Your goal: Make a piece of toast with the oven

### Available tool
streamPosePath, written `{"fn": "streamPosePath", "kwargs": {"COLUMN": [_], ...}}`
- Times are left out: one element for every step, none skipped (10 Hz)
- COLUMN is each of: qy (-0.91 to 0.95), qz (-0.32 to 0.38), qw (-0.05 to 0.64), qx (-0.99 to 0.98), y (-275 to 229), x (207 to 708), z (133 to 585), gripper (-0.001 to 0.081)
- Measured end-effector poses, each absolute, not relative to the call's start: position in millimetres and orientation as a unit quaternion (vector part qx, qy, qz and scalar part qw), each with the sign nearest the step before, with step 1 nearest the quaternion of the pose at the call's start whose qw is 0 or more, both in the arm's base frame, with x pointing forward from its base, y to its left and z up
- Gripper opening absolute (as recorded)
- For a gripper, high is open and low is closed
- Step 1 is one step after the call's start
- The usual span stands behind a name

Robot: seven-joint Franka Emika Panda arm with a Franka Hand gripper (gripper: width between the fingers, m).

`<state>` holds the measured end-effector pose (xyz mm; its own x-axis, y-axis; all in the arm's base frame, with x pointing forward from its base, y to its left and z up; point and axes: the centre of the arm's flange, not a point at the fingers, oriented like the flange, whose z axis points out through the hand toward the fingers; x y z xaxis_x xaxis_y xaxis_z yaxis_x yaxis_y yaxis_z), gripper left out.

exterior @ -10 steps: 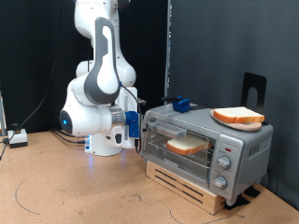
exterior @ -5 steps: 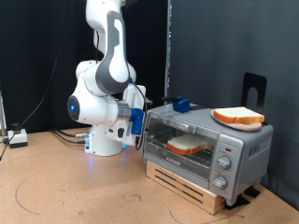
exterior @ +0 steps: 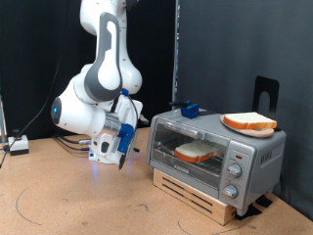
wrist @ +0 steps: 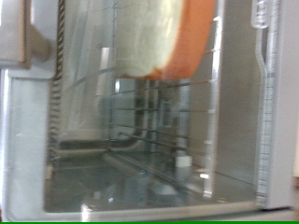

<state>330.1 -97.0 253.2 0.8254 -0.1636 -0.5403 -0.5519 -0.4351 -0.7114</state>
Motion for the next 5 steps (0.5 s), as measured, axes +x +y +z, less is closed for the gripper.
{"fn": "streamPosePath", "kwargs": {"qy": [0.221,0.220,0.223,0.232,0.235], "qz": [0.200,0.201,0.195,0.184,0.151], "qw": [0.486,0.486,0.493,0.517,0.555], "qx": [-0.822,-0.821,-0.818,-0.803,-0.783], "y": [-105.9,-105.1,-103.4,-97.1,-86.8], "x": [333.8,333.6,335.5,341.7,353.7], "z": [249.1,248.9,249.5,253.0,258.1], "gripper": [0.0809,0.0809,0.0809,0.0809,0.0809]}}
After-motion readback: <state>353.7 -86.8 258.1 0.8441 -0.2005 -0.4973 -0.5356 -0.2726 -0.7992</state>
